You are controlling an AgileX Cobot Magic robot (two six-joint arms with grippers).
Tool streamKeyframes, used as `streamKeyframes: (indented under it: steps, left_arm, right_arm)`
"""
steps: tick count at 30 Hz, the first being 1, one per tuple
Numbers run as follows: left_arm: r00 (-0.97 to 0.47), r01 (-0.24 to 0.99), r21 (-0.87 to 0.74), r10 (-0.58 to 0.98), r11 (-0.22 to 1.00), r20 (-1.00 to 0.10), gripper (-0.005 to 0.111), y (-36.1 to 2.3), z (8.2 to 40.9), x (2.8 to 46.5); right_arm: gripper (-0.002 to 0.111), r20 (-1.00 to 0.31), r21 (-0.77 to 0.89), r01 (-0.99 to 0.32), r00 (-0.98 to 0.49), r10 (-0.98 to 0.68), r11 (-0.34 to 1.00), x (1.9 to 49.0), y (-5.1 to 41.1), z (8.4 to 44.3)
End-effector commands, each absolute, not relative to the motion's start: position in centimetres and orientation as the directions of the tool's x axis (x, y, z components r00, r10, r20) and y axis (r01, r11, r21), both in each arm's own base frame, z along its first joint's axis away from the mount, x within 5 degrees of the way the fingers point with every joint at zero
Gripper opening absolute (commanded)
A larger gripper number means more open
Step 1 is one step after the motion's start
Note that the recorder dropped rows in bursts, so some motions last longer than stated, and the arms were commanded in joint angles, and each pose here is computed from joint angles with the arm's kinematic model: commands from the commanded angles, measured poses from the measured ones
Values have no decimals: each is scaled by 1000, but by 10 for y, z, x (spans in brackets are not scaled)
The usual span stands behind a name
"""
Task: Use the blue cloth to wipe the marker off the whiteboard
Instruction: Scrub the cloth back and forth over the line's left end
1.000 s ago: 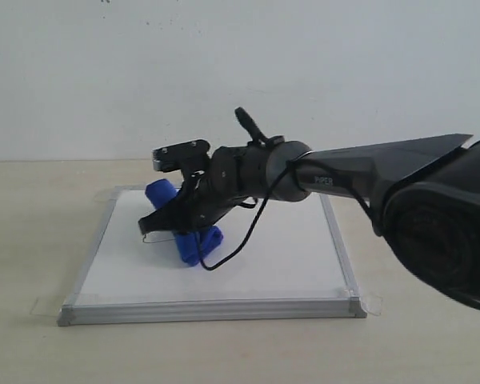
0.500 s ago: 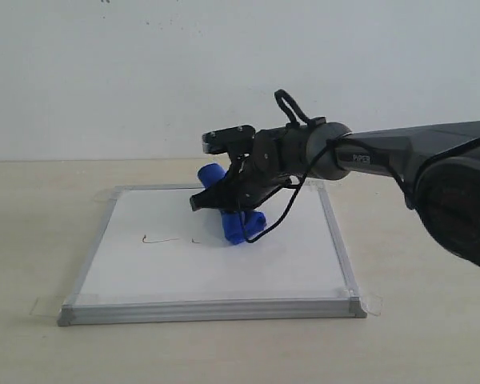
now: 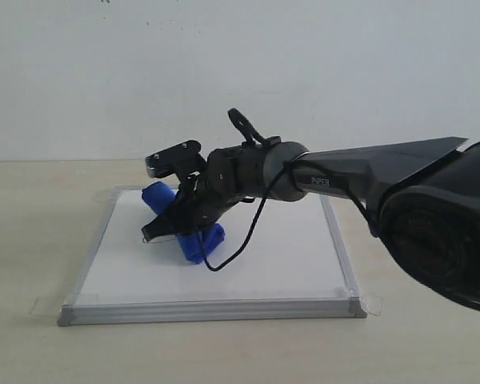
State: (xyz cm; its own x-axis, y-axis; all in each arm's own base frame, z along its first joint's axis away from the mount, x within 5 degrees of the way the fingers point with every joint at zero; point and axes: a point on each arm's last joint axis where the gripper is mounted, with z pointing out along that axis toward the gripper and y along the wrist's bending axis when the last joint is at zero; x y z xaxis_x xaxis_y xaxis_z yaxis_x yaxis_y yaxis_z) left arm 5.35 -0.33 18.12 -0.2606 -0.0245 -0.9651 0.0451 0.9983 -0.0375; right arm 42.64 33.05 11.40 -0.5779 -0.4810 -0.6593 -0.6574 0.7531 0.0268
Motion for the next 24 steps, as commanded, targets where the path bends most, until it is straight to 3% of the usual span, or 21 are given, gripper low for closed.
streamKeyframes:
  steps: [1, 5, 8, 12, 16, 20, 22, 24]
  left_arm:
    - [-249, 44, -46, -34, 998, -968, 4, -3, 183, 54]
    - [-249, 44, -46, -34, 998, -968, 4, -3, 183, 54]
    - [-249, 44, -46, -34, 998, -968, 4, -3, 183, 54]
    - [-249, 44, -46, -34, 998, -968, 4, -3, 183, 54]
    - [-249, 44, -46, -34, 998, -968, 4, -3, 183, 54]
    - [-249, 44, -46, -34, 998, -968, 4, -3, 183, 54]
    - [-249, 44, -46, -34, 998, -968, 4, -3, 183, 54]
    - [-249, 44, -46, -34, 998, -968, 4, -3, 183, 54]
  right_arm:
    - [-1, -577, 11, -542, -690, -437, 841, 448, 289, 96]
    - [-1, -575, 44, -477, -731, -368, 878, 455, 279, 95]
    - [-1, -593, 116, -483, -735, -329, 868, 446, 298, 98]
    - [-1, -630, 164, -645, -651, -423, 747, 416, 343, 102]
    - [-1, -591, 117, -715, -608, -531, 689, 412, 345, 105]
    - [-1, -439, -24, -522, -761, -478, 853, 440, 287, 99]
    - [-1, -459, -12, -404, -811, -364, 915, 448, 277, 99]
    - [-1, -517, 71, -426, -789, -331, 902, 444, 294, 103]
